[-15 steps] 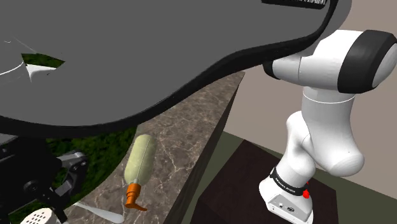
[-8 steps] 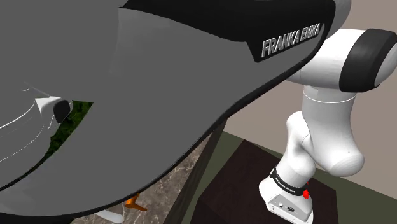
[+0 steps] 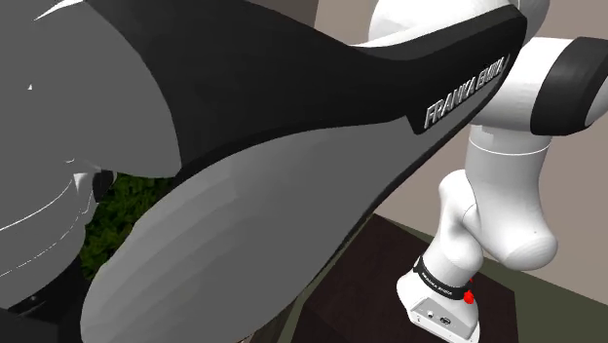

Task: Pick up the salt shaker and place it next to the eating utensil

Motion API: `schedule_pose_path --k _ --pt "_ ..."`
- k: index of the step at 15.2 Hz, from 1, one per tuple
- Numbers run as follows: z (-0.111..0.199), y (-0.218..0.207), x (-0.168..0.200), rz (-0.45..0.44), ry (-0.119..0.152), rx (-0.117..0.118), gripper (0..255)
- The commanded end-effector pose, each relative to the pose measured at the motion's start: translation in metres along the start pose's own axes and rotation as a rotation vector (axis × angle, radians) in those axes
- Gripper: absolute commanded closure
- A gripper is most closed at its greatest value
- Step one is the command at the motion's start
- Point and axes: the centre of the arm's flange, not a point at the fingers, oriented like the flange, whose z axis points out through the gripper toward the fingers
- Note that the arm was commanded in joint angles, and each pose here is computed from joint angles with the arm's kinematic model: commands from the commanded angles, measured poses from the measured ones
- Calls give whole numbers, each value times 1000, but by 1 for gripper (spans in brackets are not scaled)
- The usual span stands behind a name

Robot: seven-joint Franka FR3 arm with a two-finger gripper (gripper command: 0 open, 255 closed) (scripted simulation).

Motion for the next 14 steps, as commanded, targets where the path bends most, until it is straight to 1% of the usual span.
schedule_pose_path --k 1,7,14 --pt "57 10 14 25 -55 -85 255" --pt "88 13 12 25 -55 -85 255" --pt "90 14 12 25 -55 -85 255"
